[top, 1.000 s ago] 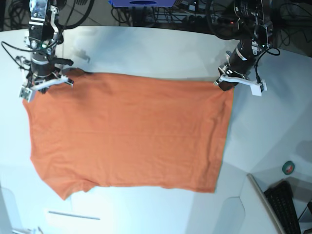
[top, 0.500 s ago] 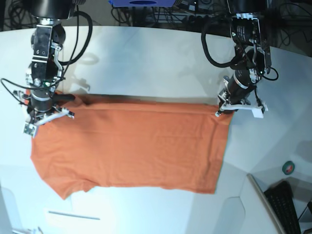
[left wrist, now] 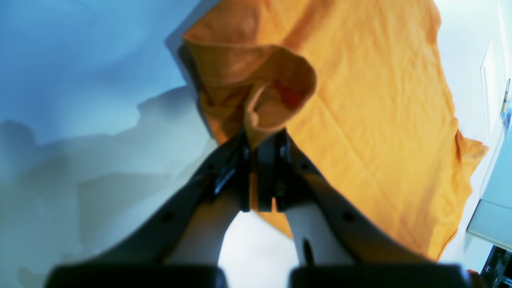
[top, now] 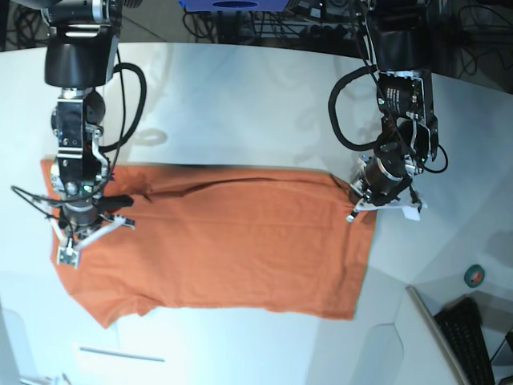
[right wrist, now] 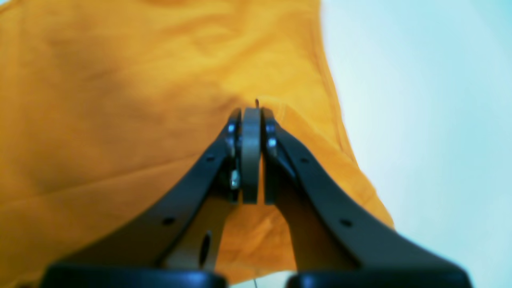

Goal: Layout the t-shirt on the table in an organized manner, then fold the t-shirt properly
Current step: 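Pull the held edge with both grippers to smooth the shirt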

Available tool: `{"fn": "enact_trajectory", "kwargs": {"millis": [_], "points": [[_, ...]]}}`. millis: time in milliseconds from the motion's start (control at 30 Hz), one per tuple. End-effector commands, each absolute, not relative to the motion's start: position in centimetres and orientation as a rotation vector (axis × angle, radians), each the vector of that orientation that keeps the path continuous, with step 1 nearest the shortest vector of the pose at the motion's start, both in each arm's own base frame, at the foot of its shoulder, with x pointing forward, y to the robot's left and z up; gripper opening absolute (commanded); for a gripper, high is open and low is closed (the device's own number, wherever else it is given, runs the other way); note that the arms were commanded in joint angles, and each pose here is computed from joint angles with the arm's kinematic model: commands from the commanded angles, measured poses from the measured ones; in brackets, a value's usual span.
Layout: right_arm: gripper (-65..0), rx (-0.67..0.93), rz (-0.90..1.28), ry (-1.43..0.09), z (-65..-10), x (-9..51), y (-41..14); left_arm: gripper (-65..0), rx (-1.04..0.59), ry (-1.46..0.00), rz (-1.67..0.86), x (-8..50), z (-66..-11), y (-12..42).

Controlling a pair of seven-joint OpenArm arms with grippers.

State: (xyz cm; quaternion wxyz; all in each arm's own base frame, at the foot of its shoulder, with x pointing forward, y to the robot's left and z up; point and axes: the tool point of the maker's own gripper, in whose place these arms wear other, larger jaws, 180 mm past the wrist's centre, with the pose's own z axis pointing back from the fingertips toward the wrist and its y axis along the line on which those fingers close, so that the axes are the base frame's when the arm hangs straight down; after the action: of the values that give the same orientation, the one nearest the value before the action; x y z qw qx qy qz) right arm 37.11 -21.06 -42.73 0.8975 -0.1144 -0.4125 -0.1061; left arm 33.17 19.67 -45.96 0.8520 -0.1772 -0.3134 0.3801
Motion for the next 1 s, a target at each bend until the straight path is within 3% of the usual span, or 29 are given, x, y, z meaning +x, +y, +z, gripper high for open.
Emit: {"fn": "enact_trajectory", "kwargs": {"millis": [0, 967], "points": [[-65.0, -0.244, -0.207, -0.911, -41.2, 38.8, -21.1, -65.0, -0.385, -0.710, 0.796, 34.7, -44.6, 20.1], [-65.0, -0.229, -0.140, -0.951, -40.2, 42.9, -19.1, -65.0, -0.352, -0.707, 0.917, 38.6, -45.1, 20.3]]}}
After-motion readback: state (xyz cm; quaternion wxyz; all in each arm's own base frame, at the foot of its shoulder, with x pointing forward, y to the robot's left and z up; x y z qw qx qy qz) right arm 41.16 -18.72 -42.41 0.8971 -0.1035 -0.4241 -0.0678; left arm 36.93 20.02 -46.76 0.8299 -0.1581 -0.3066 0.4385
